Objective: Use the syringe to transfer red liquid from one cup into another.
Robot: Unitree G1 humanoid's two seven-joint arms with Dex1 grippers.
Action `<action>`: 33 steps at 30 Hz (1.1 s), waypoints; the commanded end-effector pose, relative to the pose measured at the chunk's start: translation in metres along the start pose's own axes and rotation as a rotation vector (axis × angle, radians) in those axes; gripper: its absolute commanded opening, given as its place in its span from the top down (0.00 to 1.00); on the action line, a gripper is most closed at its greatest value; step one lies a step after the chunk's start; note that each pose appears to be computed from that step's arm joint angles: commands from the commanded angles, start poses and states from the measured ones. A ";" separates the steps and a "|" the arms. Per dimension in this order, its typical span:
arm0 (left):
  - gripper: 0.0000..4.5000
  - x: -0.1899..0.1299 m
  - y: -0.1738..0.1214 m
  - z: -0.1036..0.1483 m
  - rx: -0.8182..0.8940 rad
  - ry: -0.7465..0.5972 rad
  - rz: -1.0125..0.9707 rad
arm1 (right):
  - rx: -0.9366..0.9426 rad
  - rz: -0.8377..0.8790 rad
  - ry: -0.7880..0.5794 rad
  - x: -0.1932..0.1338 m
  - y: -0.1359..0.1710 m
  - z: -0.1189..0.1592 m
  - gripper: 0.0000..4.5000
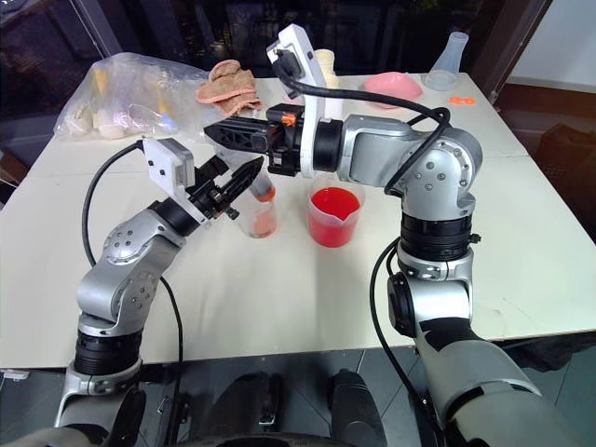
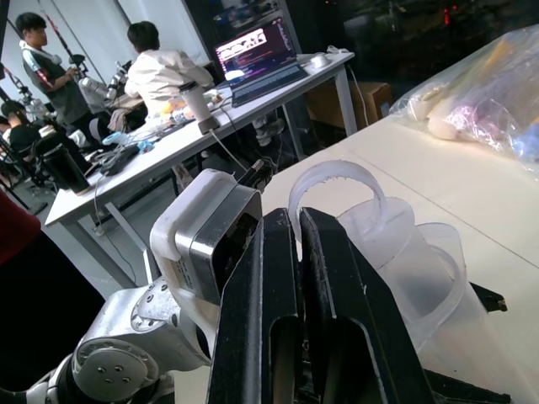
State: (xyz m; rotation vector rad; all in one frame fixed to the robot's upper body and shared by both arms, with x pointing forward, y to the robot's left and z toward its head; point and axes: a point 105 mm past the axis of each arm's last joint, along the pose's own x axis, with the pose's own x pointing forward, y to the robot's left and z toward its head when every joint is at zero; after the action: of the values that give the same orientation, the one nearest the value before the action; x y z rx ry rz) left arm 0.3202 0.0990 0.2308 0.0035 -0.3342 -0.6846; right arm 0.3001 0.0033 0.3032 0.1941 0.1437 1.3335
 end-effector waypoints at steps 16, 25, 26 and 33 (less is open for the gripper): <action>0.66 -0.010 0.001 0.040 0.051 -0.091 0.011 | 0.035 -0.035 0.072 0.002 -0.018 -0.022 0.98; 0.66 -0.013 0.002 0.045 0.065 -0.078 0.009 | 0.052 -0.092 0.073 -0.002 -0.038 -0.027 0.98; 0.66 -0.014 0.004 0.047 0.070 -0.078 0.011 | 0.054 -0.099 0.071 -0.003 -0.041 -0.027 0.98; 0.66 -0.015 0.006 0.047 0.074 -0.072 0.012 | 0.049 -0.116 0.062 -0.006 -0.046 -0.026 0.98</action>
State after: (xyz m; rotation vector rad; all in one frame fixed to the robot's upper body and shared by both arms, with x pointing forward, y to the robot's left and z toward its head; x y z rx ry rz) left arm 0.3181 0.1125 0.2261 0.0157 -0.2286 -0.6681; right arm 0.3215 0.0020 0.2846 0.1947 0.1728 1.3258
